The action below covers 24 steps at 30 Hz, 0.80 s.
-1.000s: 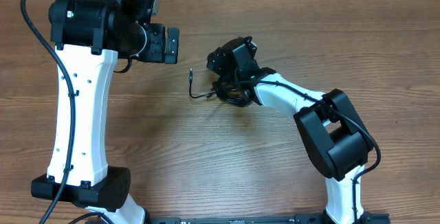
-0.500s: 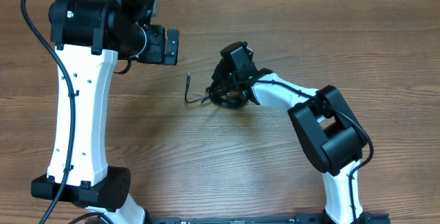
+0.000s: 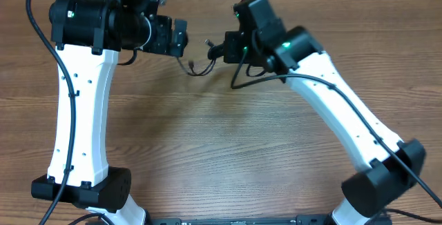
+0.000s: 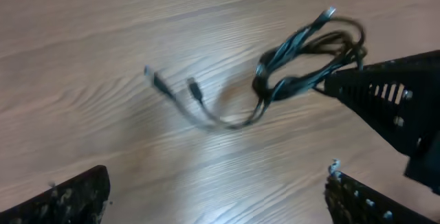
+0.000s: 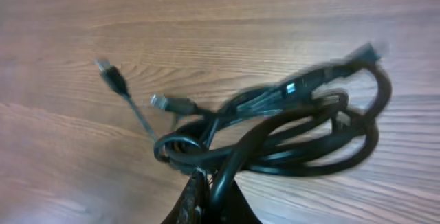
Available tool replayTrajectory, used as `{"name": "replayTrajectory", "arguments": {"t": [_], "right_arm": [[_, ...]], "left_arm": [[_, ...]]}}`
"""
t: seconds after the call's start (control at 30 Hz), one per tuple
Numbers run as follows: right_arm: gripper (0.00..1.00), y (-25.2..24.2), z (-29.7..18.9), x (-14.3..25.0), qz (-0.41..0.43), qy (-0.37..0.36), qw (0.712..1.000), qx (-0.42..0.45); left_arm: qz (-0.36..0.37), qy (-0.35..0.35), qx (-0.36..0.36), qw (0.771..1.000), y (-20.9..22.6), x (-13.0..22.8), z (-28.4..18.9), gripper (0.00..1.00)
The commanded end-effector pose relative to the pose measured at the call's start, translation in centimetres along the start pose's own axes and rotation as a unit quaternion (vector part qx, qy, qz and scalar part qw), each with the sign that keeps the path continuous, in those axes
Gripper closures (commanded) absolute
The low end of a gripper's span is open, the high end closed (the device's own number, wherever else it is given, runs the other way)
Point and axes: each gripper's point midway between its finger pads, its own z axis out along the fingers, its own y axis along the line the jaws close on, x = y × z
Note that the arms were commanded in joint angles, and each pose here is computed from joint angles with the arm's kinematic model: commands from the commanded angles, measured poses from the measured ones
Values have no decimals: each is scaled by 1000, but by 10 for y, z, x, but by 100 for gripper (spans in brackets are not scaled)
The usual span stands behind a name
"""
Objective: Untangle cables
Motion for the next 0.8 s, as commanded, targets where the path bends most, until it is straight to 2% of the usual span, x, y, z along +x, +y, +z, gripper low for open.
{"name": "replayTrajectory", "arguments": {"t": [0.0, 0.07, 0.1, 0.17, 0.37, 0.43, 0.6, 0.77], "right_arm": [[96, -5, -29, -12, -67, -14, 997, 28], [96, -14, -41, -16, -67, -20, 996, 60], [96, -19, -51, -19, -69, -23, 994, 79], [96, -18, -61, -20, -78, -23, 994, 80], [96, -25, -91, -34, -64, -40, 994, 81], [96, -27, -102, -39, -55, -47, 995, 69], [96, -25, -117, -43, -51, -60, 995, 54], [96, -24, -125, -41, -52, -63, 995, 52]], "left_arm": [[63, 2, 108, 992, -33, -3, 10, 0], [94, 3, 166, 982, -50, -3, 16, 0], [118, 3, 221, 968, -65, -3, 20, 0], [147, 3, 284, 948, -80, -1, 25, 0], [188, 31, 389, 901, -94, 15, 60, 0], [200, 31, 440, 875, -100, 22, 70, 0], [218, 20, 486, 846, -113, 26, 87, 0], [261, 7, 500, 826, -127, 31, 92, 0]]}}
